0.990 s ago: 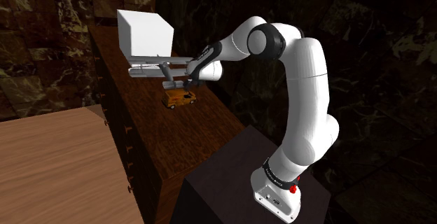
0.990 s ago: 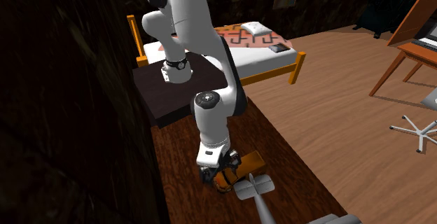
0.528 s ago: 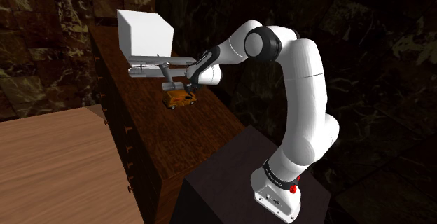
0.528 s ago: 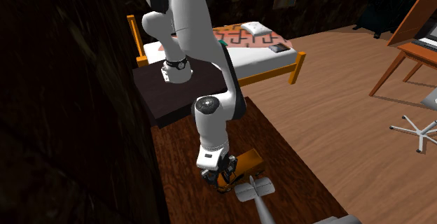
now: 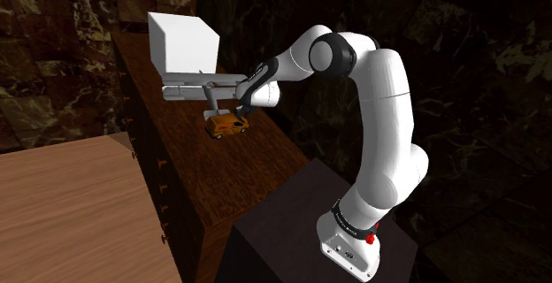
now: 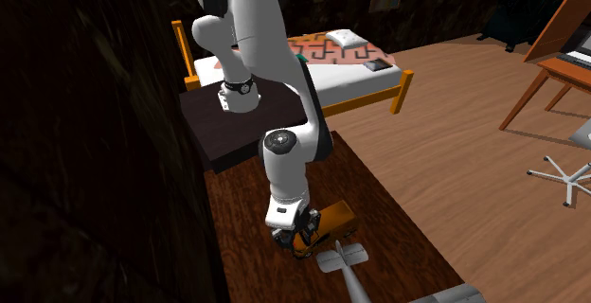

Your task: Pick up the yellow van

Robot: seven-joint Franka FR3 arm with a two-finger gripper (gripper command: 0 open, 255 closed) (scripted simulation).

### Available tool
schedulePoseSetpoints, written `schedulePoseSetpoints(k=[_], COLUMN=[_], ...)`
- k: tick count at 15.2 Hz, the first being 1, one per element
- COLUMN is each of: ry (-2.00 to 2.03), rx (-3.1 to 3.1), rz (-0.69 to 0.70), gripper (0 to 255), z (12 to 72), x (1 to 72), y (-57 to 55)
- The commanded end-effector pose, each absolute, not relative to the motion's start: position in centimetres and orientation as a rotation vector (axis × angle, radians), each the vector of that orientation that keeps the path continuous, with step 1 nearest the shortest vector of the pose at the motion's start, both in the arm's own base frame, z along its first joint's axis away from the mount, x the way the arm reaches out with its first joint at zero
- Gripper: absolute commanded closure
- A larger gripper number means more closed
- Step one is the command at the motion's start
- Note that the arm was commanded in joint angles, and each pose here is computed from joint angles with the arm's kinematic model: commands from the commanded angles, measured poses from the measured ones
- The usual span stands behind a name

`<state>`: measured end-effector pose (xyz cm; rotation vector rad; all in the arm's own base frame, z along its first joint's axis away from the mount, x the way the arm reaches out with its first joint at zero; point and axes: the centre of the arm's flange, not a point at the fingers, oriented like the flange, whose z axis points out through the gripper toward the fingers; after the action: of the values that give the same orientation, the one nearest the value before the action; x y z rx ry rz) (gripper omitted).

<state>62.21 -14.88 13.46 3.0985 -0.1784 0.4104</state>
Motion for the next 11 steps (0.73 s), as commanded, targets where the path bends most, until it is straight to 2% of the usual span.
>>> schedulePoseSetpoints(k=[1,11], ry=[-0.179,-0.179], rx=[3.102,3.102], rz=[0.398,0.398], gripper=[255,255], z=[14.2,19.5], x=[62.1,62.1], y=[-14.9,-14.9])
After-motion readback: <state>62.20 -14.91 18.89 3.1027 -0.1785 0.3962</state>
